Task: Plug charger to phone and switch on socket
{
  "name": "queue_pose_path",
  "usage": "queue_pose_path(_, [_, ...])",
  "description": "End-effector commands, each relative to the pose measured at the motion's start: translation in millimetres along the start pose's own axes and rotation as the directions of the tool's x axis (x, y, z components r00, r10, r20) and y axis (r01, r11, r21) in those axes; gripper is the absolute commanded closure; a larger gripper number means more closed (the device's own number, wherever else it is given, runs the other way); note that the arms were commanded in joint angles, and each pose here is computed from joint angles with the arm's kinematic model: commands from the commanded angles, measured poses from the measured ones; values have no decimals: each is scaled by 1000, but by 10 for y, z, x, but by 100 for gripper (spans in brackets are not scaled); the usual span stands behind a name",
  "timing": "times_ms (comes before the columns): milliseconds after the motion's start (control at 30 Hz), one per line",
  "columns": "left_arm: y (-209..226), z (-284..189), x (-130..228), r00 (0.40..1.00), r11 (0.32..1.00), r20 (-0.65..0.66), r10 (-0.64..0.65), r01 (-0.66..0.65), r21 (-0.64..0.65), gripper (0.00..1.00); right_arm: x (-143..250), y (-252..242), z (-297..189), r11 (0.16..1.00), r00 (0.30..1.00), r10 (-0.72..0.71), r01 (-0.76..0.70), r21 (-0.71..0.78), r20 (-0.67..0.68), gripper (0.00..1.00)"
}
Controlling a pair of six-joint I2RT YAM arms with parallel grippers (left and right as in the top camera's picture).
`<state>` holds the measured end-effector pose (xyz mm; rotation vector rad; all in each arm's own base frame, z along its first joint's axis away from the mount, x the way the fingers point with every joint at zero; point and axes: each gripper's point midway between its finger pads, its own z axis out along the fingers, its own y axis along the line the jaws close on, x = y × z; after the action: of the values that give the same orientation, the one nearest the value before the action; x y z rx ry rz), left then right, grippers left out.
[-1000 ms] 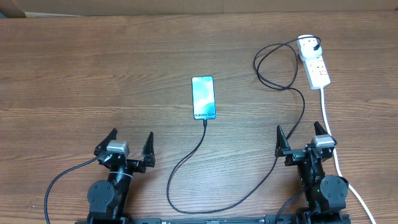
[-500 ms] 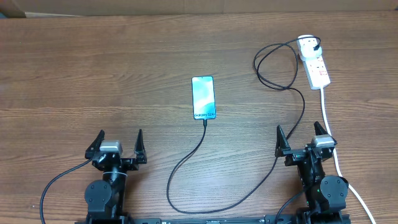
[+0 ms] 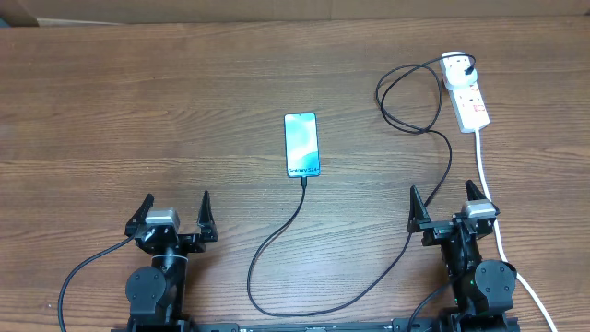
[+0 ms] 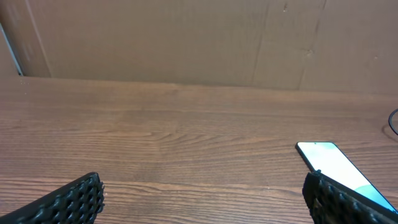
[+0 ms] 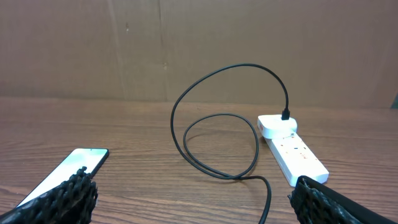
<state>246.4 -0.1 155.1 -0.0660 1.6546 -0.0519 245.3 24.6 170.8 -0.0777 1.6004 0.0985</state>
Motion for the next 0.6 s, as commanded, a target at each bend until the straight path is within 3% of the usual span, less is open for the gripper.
queue_pose_path(0, [47, -4, -7, 1000, 1000, 9, -15, 15, -23, 1, 10, 7, 0, 1000, 1000, 3, -3, -2, 7, 0])
queue_pose_path(300, [136, -9, -25, 998, 995, 22, -63, 64, -74, 0, 12, 7, 0, 1000, 1000, 3, -3, -2, 7, 0])
queue_pose_path(567, [70, -5, -11, 1000, 999, 10, 8, -8, -37, 0, 12, 7, 0, 1000, 1000, 3, -3, -2, 7, 0])
